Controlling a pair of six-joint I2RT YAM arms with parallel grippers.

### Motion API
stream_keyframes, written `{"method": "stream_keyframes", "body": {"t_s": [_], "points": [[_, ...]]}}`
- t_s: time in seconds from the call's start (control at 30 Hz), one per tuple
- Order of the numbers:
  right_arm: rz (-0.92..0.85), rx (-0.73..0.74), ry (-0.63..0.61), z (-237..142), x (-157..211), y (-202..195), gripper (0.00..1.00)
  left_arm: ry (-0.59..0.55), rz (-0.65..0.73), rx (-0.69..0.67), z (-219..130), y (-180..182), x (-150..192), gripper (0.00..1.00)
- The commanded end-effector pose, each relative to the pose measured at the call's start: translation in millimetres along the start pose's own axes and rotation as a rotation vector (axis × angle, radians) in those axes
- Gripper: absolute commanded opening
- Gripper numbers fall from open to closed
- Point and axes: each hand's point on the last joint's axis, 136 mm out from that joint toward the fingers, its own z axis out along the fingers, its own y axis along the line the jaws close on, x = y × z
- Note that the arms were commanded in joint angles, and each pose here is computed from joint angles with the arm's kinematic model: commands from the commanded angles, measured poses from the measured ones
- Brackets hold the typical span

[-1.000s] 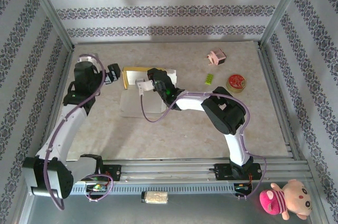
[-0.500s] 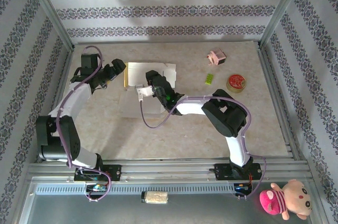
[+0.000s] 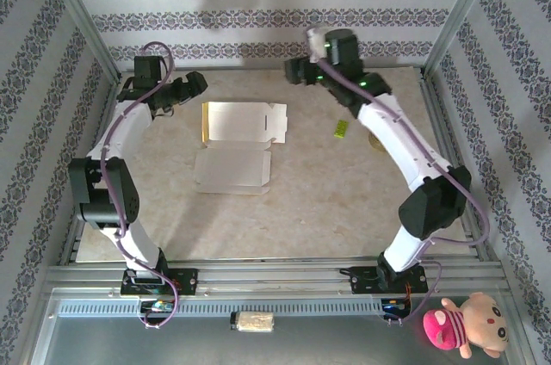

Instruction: Fold the paper box

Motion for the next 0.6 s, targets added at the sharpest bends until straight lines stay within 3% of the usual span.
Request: {"method": "stream_keyframes", "body": {"t_s": [0.0,0.13,0.37,0.57], "points": [[0.29,-0.128,0.416,26,118,4,0.87,0.099,0.079,0.029,-1,-4,10,0.97],[0.244,-0.159,0.483,52,148,-18,0.93,0.109,0.118,0.034,-6,-7,11,0.97],[0.239,-0.222,0.544,98,195,-8,0.87,0.128,0.195,0.109,-15,-17,25,0.98],[0.168,-0.209,0.537,134,204,-1,0.79,0.118,0.229,0.102,-21,-18,26,0.98]]}}
